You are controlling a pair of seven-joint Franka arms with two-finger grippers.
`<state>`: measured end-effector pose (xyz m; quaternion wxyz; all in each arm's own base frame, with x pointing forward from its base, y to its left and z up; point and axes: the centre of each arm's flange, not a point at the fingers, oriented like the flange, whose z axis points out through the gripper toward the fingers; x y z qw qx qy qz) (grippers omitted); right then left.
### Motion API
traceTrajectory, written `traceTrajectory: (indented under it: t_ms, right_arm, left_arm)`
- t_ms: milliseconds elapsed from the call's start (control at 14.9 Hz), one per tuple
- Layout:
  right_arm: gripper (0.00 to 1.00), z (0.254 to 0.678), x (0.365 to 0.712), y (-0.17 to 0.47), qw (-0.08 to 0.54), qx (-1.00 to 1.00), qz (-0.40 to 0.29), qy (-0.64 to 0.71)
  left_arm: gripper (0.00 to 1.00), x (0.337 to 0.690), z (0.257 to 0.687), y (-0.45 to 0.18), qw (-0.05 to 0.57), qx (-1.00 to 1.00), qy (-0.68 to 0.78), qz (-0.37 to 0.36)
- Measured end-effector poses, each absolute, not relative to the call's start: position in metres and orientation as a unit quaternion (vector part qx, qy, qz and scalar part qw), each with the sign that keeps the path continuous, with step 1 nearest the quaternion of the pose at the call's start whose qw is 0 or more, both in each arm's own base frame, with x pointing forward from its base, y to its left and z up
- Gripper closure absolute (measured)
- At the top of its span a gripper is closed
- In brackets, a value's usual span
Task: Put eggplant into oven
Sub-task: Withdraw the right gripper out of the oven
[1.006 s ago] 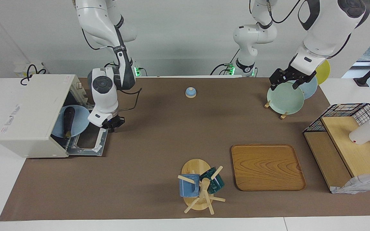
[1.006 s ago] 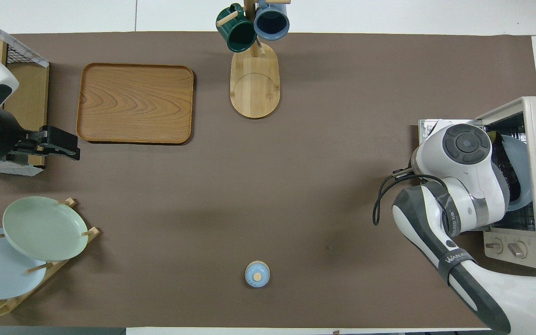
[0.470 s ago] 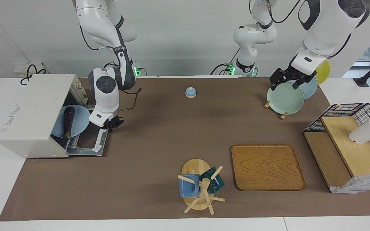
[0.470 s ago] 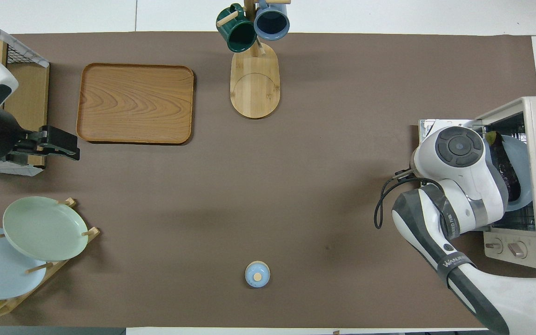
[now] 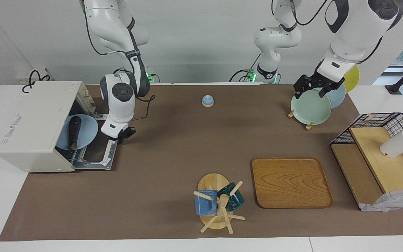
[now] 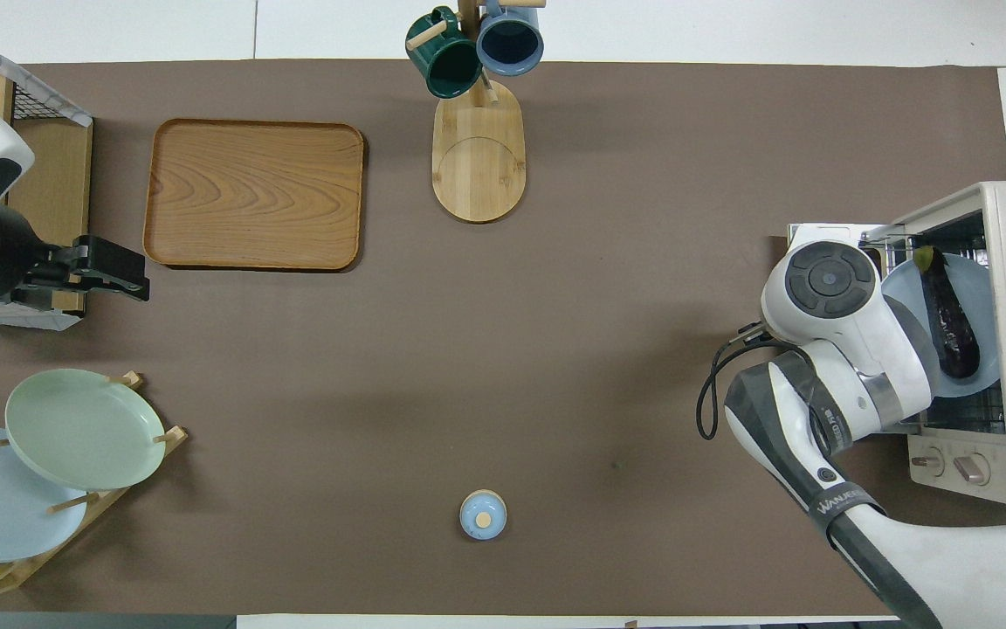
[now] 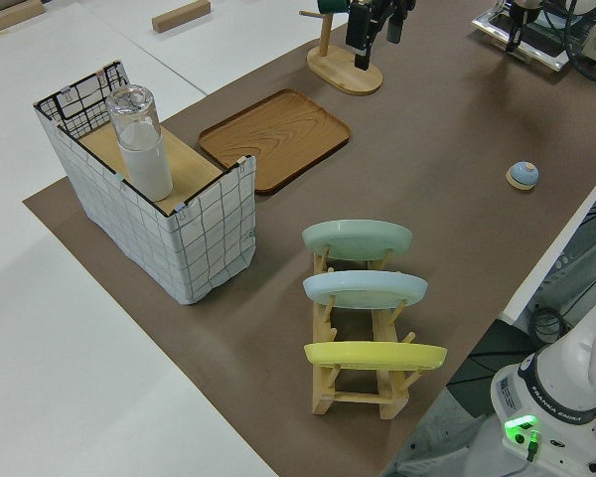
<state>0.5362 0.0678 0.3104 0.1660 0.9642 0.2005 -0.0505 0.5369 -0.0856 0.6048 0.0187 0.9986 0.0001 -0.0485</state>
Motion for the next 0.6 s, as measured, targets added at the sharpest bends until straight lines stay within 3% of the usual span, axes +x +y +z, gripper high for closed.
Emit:
traceTrajectory:
  t_ms: [604]
  right_arm:
    - [0.99, 0.415, 0.555, 0.029, 0.199, 0.957, -0.086, 0.193]
  left_arm:
    - [0.00, 0.537, 0.605, -0.086, 0.019, 0.999, 0.000, -0.049]
